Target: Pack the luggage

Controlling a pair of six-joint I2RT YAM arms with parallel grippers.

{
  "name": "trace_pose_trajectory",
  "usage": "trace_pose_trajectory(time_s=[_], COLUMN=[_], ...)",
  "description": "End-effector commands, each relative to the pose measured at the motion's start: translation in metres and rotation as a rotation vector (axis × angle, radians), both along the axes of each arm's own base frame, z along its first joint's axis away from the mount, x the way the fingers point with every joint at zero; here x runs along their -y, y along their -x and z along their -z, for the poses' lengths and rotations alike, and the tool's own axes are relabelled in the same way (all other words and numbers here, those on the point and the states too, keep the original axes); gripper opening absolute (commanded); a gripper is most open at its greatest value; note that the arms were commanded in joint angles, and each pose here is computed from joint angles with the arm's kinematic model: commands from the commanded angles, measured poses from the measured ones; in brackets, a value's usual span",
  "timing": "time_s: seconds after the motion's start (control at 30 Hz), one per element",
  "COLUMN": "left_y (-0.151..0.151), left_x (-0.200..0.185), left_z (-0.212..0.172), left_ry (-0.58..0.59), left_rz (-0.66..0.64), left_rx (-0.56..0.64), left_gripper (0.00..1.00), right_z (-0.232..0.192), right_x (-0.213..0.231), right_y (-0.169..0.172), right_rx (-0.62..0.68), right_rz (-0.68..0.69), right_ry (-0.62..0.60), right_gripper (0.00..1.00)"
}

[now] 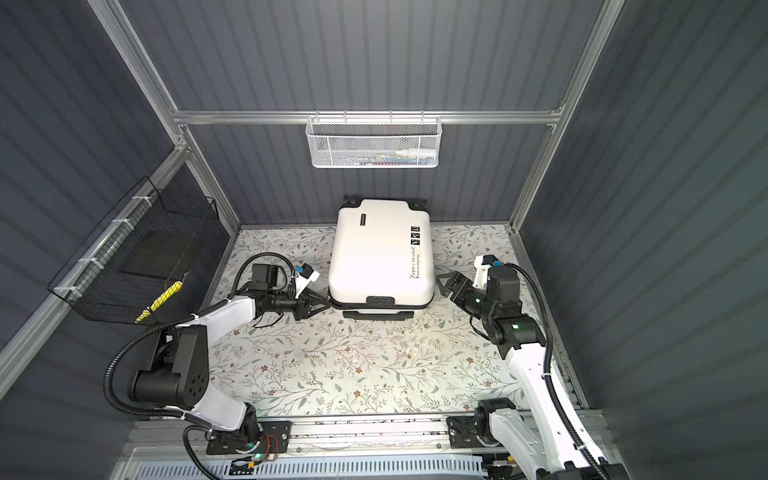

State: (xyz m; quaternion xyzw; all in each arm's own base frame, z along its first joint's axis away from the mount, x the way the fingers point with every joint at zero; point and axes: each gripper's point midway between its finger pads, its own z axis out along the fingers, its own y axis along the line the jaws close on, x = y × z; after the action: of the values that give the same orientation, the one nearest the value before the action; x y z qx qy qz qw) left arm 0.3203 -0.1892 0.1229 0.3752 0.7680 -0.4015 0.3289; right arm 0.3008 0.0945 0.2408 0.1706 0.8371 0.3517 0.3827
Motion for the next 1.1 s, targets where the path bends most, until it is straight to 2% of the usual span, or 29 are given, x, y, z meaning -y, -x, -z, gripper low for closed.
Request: trace_pose_trajectory(time_s=[0.0, 0.27, 0.43, 0.8, 1.07], left_y=[0.006, 0.003, 0.007, 0.013, 0.019], left_x=[0.0, -0.002, -0.004, -0.003, 0.002], left_z=[-0.001, 0.004, 0.006, -0.005, -0.001], left_ry=[0.004, -0.018, -0.037, -0.072, -0.258], left_rz=[0.004, -0.014, -0.015, -0.074, -0.14], left_rx=[-0.01, -0.033, -0.049, -0.029, 0.022], left_gripper=[0.29, 0.16, 0.0, 0.0, 0.0], right_z=[-0.017, -0.018, -0.016, 0.004, 0.019], right_x=[0.0, 0.0, -0.002, -0.014, -0.027], right_y=[-0.004, -0.006, -0.009, -0.021, -0.021], right_rx=[0.045, 0.047, 0.04, -0.005, -0.03], right_rz=[-0.002, 0.003, -0.005, -0.051, -0.085], right_ry=[-0.012, -0.012, -0.016, -0.052, -0.091], right_gripper=[0.85, 0.85, 0.85, 0.85, 0.85])
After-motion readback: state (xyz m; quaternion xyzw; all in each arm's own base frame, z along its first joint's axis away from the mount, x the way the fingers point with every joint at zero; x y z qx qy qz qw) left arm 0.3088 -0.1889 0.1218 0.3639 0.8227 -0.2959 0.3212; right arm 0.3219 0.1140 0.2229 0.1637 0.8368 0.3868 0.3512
